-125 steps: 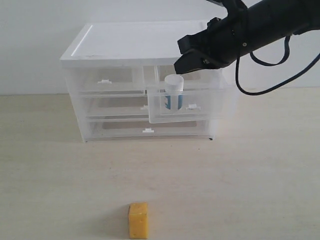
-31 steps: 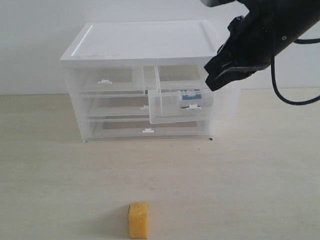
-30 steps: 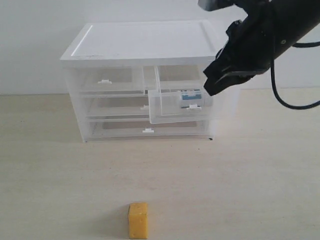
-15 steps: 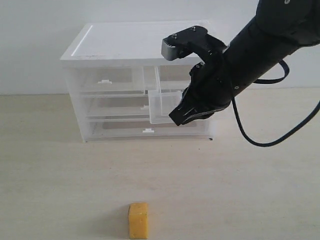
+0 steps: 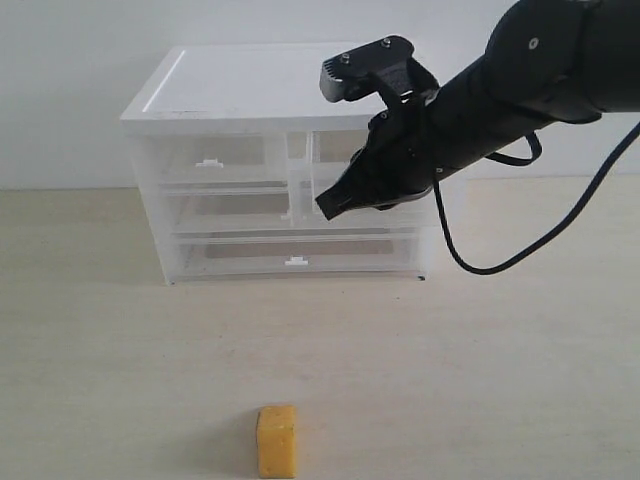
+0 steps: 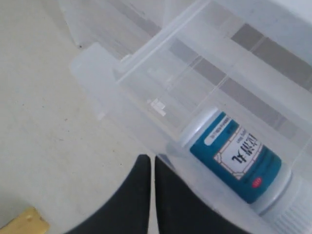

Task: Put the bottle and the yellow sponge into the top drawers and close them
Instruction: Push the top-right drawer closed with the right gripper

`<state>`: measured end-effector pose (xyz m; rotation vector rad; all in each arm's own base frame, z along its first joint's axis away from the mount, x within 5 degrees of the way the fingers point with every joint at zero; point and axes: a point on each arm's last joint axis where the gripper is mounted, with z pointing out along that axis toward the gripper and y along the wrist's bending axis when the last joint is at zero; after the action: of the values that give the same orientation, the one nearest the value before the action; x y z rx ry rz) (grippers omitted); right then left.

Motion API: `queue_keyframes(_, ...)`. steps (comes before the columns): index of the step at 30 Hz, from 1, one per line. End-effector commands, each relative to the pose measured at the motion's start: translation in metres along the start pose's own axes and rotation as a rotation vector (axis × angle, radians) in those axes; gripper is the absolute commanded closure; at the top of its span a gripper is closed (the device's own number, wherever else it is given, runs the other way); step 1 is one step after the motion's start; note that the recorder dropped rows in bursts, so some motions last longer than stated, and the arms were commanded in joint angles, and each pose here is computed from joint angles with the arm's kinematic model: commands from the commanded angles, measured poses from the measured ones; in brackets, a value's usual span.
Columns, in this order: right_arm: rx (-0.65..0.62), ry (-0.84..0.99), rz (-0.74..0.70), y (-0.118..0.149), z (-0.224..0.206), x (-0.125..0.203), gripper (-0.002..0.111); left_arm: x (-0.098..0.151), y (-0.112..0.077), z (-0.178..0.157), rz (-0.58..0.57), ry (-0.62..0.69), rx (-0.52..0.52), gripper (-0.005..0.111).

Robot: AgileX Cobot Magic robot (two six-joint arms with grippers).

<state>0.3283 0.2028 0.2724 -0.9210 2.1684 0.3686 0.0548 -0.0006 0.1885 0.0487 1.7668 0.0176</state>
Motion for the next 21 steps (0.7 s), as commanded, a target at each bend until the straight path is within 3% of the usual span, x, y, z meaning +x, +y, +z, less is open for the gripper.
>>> queue_keyframes(1,0.010,-0.023,0.007,-0.001,-0.001,-0.003,0.107,0.000,0.000,0.000,-0.004,-0.007,0.000,0.103)
queue_keyframes(12,-0.105,0.160,-0.087,0.010,-0.024,-0.001,0.107,0.000,0.000,0.000,-0.004,-0.007,0.000,0.103)
queue_keyframes(21,0.089,0.023,-0.113,-0.008,-0.018,-0.014,0.107,0.000,0.000,0.000,-0.004,-0.007,0.000,0.103)
